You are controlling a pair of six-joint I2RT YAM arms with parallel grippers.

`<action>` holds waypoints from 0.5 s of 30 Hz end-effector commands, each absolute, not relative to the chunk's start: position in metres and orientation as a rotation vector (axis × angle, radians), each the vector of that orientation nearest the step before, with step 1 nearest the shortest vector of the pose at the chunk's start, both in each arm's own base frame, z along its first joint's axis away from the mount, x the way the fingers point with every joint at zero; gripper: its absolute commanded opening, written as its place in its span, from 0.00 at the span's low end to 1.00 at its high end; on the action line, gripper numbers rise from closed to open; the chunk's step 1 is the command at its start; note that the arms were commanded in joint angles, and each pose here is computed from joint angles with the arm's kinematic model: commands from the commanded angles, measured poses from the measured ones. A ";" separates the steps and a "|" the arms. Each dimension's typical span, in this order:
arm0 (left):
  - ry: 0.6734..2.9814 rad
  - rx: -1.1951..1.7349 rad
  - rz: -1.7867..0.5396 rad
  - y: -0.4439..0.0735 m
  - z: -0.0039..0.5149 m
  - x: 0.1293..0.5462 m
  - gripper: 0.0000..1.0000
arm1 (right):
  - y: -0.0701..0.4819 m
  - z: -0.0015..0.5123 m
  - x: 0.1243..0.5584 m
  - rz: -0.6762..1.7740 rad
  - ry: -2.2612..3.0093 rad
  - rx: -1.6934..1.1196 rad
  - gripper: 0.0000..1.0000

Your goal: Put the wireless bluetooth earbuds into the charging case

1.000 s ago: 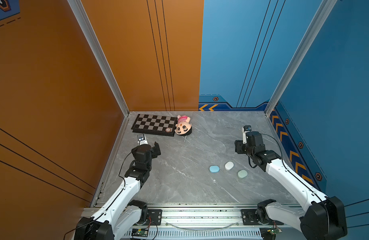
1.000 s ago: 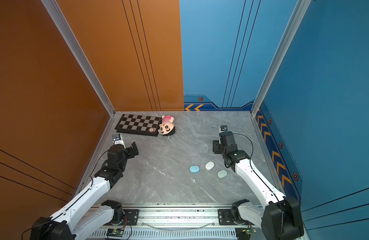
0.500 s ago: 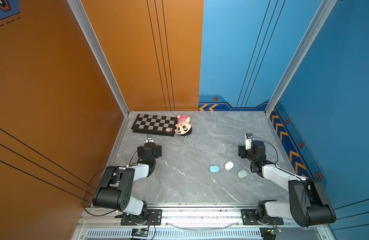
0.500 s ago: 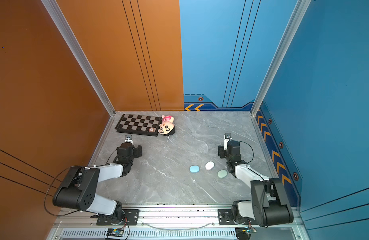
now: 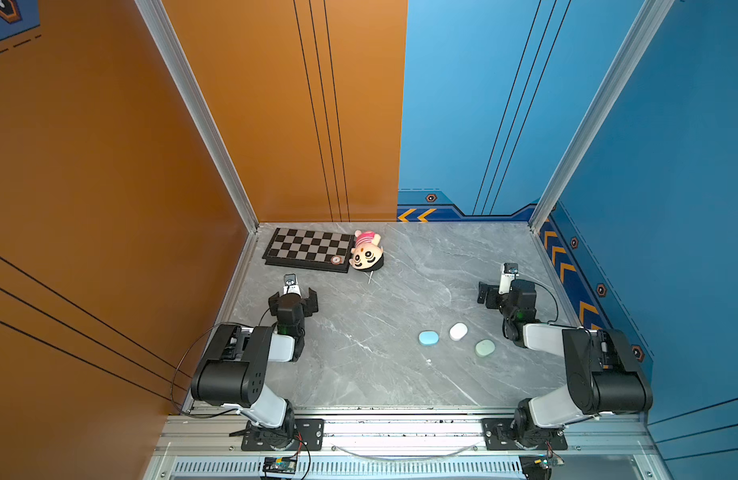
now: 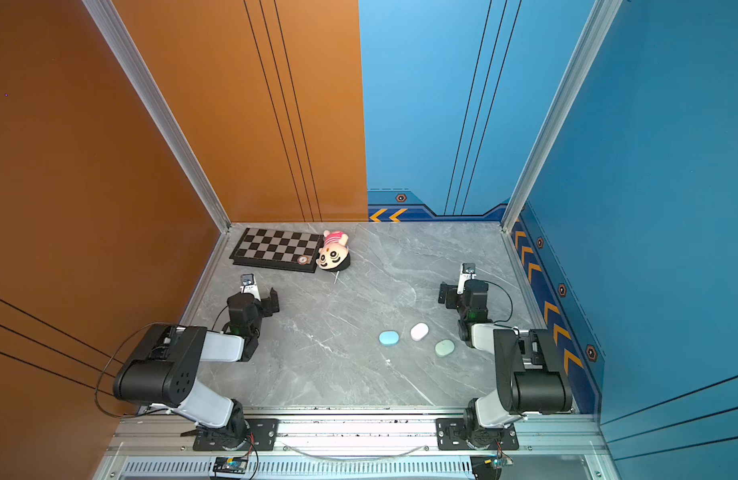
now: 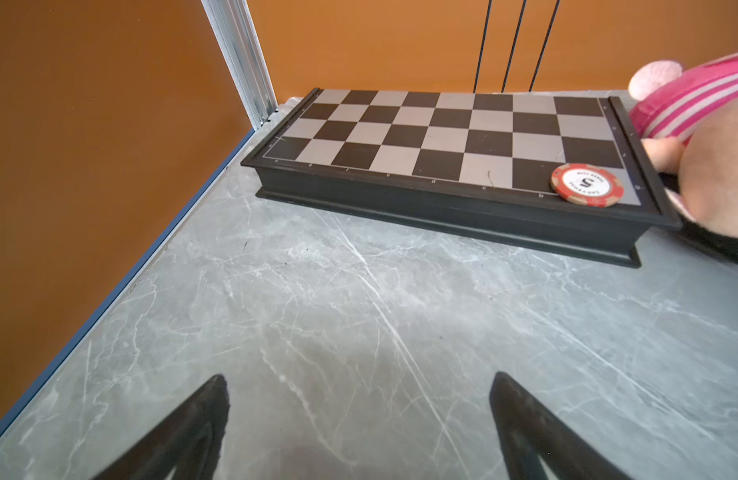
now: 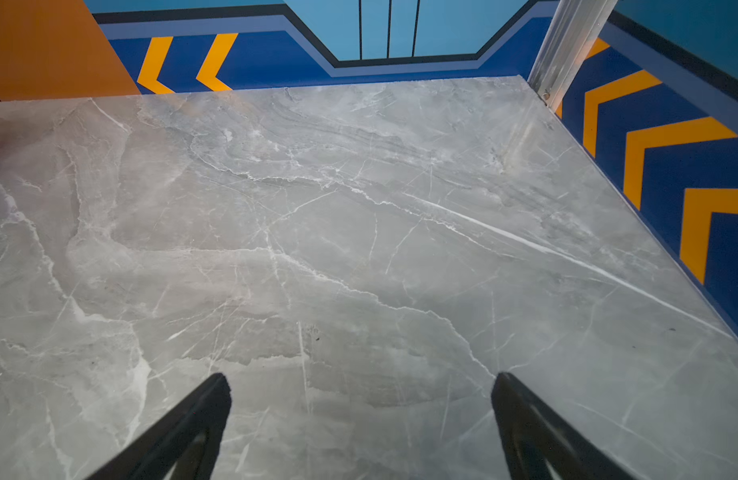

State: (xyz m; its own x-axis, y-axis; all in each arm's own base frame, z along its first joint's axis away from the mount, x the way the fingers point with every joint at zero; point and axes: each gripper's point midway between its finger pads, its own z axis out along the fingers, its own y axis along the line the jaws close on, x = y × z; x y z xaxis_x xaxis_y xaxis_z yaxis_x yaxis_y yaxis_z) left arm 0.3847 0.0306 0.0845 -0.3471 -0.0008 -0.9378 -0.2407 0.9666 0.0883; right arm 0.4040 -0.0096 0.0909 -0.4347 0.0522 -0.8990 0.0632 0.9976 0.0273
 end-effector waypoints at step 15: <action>1.878 -0.195 0.266 0.033 0.094 0.388 0.98 | -0.016 0.096 0.386 -0.191 1.870 0.142 1.00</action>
